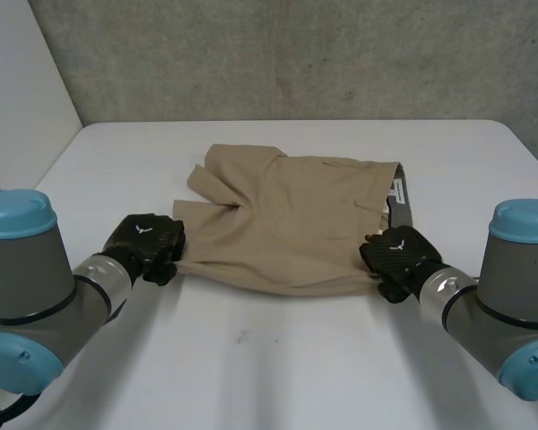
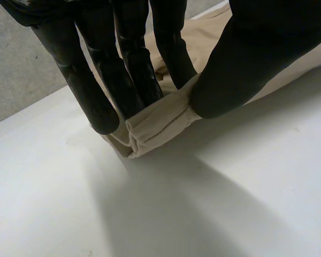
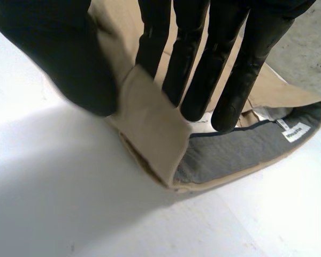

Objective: Fold the shorts.

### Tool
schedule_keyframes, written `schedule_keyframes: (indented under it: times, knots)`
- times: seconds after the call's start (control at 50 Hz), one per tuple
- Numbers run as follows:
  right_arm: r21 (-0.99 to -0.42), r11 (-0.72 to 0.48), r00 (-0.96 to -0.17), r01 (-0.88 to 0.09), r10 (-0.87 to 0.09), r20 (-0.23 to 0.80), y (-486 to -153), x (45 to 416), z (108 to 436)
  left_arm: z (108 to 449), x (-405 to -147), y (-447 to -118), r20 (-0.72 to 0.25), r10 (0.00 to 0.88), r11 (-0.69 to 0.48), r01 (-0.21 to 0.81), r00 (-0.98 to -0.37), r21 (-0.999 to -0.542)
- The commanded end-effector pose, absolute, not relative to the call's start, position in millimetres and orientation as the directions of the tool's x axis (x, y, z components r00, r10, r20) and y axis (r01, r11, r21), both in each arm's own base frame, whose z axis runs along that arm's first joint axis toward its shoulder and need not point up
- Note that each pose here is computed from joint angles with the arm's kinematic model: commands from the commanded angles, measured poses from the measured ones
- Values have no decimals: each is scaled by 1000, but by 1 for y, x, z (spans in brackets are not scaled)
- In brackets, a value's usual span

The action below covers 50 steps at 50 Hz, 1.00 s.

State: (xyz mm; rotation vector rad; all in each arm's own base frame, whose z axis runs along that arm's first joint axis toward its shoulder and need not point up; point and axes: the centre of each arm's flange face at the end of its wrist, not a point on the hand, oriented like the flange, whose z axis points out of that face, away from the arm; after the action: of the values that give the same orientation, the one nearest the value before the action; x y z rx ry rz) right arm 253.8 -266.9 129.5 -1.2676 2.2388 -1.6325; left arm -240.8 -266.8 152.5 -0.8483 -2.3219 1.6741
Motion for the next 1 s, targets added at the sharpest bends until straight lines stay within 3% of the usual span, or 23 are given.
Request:
schedule_keyframes:
  times: [0.02,0.12,0.18,0.24,0.28,0.3,0.36,0.4,0.5,0.6,0.66,0.7,0.76,0.78,0.92,1.0]
  knots:
    - [-824,61,-665,-564,-625,408,-270,251,142,156,-242,-266,-199,529,205,352,-825,-913]
    - [-844,-45,-678,-534,-574,459,-270,254,191,190,-245,-265,-222,515,124,329,-828,-936]
    - [-857,-109,-701,-504,-529,479,-270,254,230,245,-244,-256,-253,485,-19,279,-837,-960]
    - [-857,-238,-732,-457,-446,514,-262,251,298,309,-241,-242,-280,436,-205,208,-855,-956]
    - [-842,-338,-760,-421,-375,531,-255,247,347,344,-236,-233,-290,404,-303,172,-868,-937]
    - [-834,-369,-770,-409,-351,533,-252,245,363,377,-231,-224,-293,369,-395,137,-882,-909]
    - [-799,-479,-810,-364,-260,525,-243,240,416,423,-225,-208,-291,323,-518,89,-901,-850]
    - [-778,-524,-829,-347,-217,516,-237,237,438,458,-219,-199,-274,285,-599,53,-918,-799]
    - [-730,-600,-865,-328,-119,487,-228,230,480,501,-214,-191,-243,249,-680,9,-937,-733]
    - [-769,-537,-848,-348,-170,502,-238,237,459,481,-222,-215,-250,269,-620,31,-930,-784]
    - [-805,-459,-826,-375,-228,515,-252,245,430,448,-231,-241,-253,304,-523,61,-918,-850]
    - [-833,-380,-802,-403,-291,521,-262,253,400,413,-240,-260,-253,342,-419,94,-905,-903]
    - [-852,-293,-774,-434,-362,519,-271,263,363,375,-249,-279,-248,377,-308,132,-893,-942]
    - [-854,-271,-767,-443,-379,518,-274,265,353,347,-254,-290,-241,399,-234,156,-885,-960]
    - [-850,-91,-705,-519,-518,485,-297,288,259,232,-269,-331,-215,457,43,263,-863,-964]
    - [-841,-41,-703,-540,-527,477,-314,295,221,205,-273,-345,-210,465,81,278,-860,-957]
